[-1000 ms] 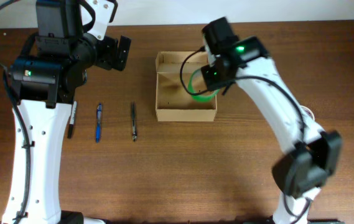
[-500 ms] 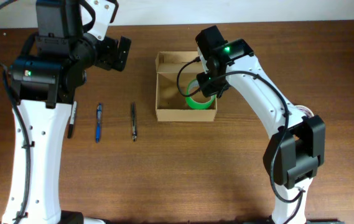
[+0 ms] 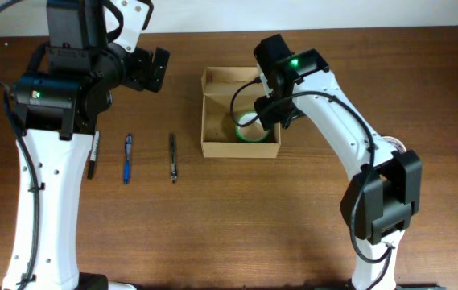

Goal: Pack container
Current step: 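Carry the green tape into the box and open the right gripper, then move the right gripper to the white tape roll and grasp it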

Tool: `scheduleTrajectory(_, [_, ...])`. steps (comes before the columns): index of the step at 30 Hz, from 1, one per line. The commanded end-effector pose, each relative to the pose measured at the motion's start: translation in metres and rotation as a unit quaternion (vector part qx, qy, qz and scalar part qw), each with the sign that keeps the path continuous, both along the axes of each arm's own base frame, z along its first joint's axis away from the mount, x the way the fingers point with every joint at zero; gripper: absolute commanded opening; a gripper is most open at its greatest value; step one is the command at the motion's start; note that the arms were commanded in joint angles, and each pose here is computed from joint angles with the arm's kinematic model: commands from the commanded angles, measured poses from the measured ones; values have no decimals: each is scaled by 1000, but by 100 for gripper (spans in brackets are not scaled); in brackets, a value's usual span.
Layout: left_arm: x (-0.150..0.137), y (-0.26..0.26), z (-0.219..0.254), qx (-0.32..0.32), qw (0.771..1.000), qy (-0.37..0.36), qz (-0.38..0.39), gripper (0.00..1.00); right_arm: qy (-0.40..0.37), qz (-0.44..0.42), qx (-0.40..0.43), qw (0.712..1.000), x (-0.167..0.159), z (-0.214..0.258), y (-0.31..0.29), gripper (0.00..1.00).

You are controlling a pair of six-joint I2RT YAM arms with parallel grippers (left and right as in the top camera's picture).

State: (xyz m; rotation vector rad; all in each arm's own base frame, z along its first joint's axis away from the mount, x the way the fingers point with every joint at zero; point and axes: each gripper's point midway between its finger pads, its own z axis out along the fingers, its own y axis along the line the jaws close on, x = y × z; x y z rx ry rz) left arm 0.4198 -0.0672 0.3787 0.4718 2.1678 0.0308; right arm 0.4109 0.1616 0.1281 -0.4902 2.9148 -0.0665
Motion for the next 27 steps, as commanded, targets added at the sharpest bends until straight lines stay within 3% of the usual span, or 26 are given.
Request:
scheduleTrajectory(1, [0,0,6,5,1000,-9,-3,99,-135,-40,2,990,27,101,-14,66])
scheduleTrajectory(5, [0,0,6,5,1000,-9,-3,99,-232,-102,29,967,35,194,-53,73])
scheduleTrajectory(8, [0,0,6,5,1000,-9,-3,99,-234,-189,28,953,27,213,-112,74])
scheduleTrajectory(11, [0,0,6,5,1000,-8,-4,99,-179,-281,-2,943,7,195,-180,79])
scheduleTrajectory(15, [1,0,5,8,1000,-8,-6,99,-106,-373,-20,921,-18,163,-245,96])
scheduleTrajectory(21, [0,0,4,8,1000,-7,-6,99,17,-469,34,882,-56,99,-300,97])
scheduleTrajectory(25, [0,0,3,8,1000,-4,-6,99,140,-465,11,874,-100,43,-304,98])
scheduleTrajectory(27, [0,0,2,10,1000,-4,-7,99,165,-463,-3,871,-111,32,-304,98])
